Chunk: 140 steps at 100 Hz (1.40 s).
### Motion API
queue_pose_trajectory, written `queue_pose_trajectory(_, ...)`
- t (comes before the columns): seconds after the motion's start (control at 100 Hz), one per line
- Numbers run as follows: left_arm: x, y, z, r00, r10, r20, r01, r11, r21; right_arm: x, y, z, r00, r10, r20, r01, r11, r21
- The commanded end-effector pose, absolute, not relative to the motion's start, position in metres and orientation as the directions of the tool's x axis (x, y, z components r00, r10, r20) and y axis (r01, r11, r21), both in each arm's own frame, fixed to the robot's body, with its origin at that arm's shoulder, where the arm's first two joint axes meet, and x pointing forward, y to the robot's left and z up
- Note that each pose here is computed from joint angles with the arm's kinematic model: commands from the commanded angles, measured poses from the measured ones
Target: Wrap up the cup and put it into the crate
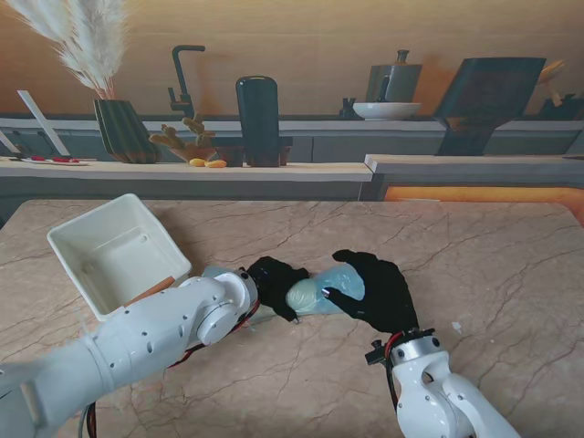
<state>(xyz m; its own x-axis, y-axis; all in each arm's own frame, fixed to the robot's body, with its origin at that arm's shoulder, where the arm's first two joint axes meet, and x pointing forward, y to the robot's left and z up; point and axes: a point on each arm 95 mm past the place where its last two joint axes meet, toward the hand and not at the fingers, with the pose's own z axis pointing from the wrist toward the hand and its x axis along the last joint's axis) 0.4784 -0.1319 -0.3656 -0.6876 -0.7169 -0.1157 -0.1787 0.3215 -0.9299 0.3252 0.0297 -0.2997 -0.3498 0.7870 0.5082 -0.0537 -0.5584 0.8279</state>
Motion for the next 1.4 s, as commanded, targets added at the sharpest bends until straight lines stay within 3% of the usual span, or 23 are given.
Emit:
queue_pose_trajectory(0.0, 0.459, -0.098, -0.412, -0.662, -0.74, -0.116, -0.284, 0.391, -0.876, 0.322, 0.033, -0.299, -0.352, 0.772, 0.529, -0.042, -0.577, 0.815)
queue_pose_trajectory(0.38, 0.457, -0.107, -0.357, -0.749, -0.638, -0.178, -0.075, 0.349, -0.934, 0.314, 0.024, -0.3, -0.327, 0.752, 0.573, -0.066, -0.623, 0.78)
queue_pose_trajectory(0.69, 0.461, -0.099, -0.288, -0.71, -0.678, -0.192, 0.052, 0.221, -0.974, 0.298, 0.019, -0.299, -0.314, 0.768, 0.558, -0.174, -0.624, 0.762)
queue_pose_trajectory(0.88, 0.466, -0.076, -0.245, -0.649, -0.716, -0.256, 0.146, 0.213, -0.966, 0.292, 0.014, -0.299, -0.293, 0.776, 0.558, -0.226, -0.624, 0.748)
queue_pose_trajectory(1.16, 0.473, -0.012, -0.201, -0.554, -0.796, -0.243, 0.121, 0.212, -0.97, 0.292, 0.011, -0.299, -0.273, 0.777, 0.567, -0.24, -0.626, 0.742)
queue_pose_trajectory(1.39, 0.474, 0.045, -0.193, -0.446, -0.888, -0.115, 0.023, 0.117, -0.993, 0.296, 0.011, -0.3, -0.261, 0.773, 0.578, -0.222, -0.631, 0.743)
